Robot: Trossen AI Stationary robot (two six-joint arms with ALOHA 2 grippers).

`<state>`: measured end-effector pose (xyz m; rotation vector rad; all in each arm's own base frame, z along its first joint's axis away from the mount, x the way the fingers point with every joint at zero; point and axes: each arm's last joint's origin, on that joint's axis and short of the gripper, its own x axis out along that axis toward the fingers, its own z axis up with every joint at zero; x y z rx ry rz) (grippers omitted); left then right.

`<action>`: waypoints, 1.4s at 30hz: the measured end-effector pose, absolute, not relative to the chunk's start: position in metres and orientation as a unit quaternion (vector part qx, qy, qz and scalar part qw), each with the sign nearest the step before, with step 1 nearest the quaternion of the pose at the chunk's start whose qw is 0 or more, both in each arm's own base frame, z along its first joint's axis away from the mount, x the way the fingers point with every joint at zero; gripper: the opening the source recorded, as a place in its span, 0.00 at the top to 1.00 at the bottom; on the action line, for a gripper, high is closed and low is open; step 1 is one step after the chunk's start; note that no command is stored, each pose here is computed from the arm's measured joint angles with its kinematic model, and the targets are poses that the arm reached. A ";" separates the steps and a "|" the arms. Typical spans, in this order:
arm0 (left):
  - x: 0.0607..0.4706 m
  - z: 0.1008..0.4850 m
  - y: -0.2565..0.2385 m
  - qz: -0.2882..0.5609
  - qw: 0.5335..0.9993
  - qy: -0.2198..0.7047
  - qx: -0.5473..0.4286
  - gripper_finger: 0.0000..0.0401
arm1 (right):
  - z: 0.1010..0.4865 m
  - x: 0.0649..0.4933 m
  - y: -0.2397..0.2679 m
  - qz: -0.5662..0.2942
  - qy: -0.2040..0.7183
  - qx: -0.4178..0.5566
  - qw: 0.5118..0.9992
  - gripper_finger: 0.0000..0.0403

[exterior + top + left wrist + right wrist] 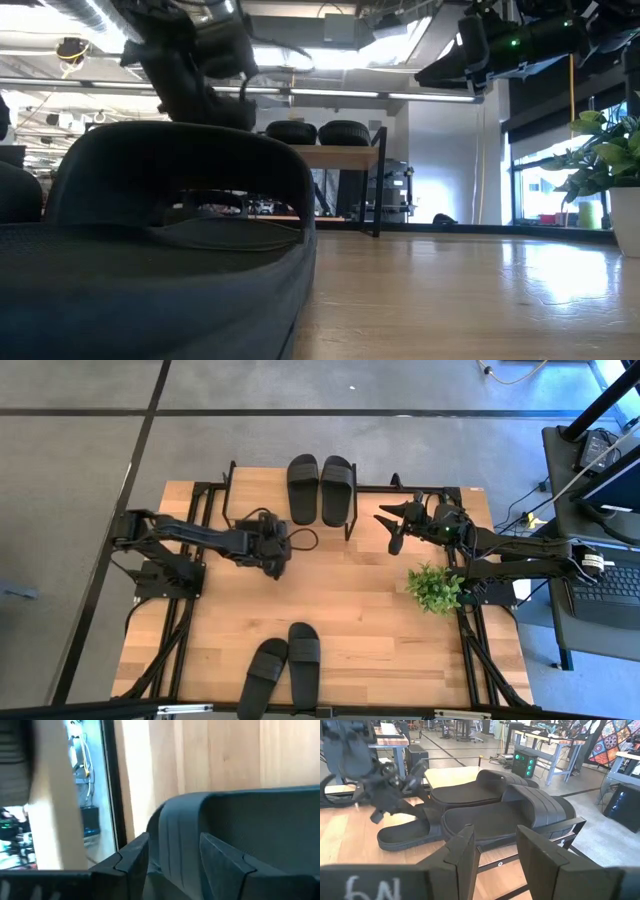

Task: Pick and place slides into the shelf
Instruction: Put the black slipper under the shelf

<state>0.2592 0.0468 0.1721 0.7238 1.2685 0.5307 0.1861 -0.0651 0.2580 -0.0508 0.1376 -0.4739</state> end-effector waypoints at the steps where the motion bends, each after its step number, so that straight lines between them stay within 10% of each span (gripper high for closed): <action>1: 0.257 0.175 0.046 0.241 0.718 0.570 0.320 0.58 | 0.258 0.186 -0.065 -0.234 0.068 -0.025 0.969 0.64; 18: 0.229 0.234 0.004 0.092 0.897 0.429 -0.052 0.58 | 0.258 0.186 -0.065 -0.234 0.069 -0.025 0.970 0.64; 25: 0.232 0.233 -0.026 0.004 0.896 0.429 -0.114 0.58 | 0.258 0.186 -0.065 -0.234 0.068 -0.023 0.970 0.64; 42: 0.255 0.177 -0.033 0.088 0.838 0.527 -0.115 0.58 | 0.258 0.186 -0.065 -0.234 0.068 -0.020 0.970 0.64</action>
